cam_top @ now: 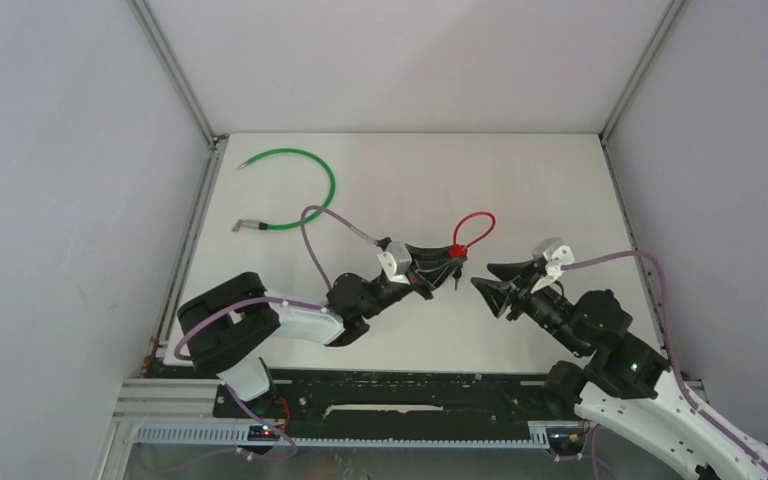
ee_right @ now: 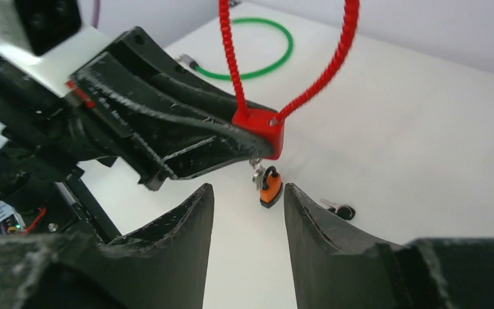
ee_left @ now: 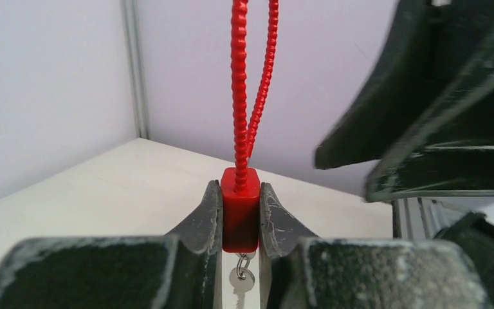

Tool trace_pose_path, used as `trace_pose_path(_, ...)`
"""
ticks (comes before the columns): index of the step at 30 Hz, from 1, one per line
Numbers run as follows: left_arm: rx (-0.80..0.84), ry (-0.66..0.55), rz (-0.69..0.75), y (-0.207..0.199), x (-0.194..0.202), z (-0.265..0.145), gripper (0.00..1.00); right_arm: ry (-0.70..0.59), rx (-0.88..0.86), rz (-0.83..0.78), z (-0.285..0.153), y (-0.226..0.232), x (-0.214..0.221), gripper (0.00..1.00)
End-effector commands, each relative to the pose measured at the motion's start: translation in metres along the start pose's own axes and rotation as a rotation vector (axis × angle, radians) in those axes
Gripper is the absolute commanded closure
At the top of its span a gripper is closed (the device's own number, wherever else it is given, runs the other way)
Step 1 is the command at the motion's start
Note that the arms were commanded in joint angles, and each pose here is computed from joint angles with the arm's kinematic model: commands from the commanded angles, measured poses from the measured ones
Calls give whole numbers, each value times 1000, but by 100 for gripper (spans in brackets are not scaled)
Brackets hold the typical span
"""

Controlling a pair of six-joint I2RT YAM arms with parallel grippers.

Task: Lock with the key
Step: Lock the lock.

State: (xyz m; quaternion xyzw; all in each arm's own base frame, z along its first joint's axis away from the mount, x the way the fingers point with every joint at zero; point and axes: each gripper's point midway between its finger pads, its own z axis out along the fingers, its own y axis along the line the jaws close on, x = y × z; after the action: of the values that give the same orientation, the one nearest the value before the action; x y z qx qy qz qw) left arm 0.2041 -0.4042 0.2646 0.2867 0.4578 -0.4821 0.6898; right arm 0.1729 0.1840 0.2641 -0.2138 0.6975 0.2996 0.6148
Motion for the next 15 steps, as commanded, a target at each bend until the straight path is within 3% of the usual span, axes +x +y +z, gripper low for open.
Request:
trace_pose_path(1,-138,-227,-72,21,-67,8,100,-122,-60,-16,-12,8,-20,53)
trace_pose_path(7,-233,-266,-207,35,-74,4,100,-260,-85,5,-12,8,-14,59)
trace_pose_path(15,-160,-264,-226,22,-76,9,100,-503,-91,-12,0,4,-10,67)
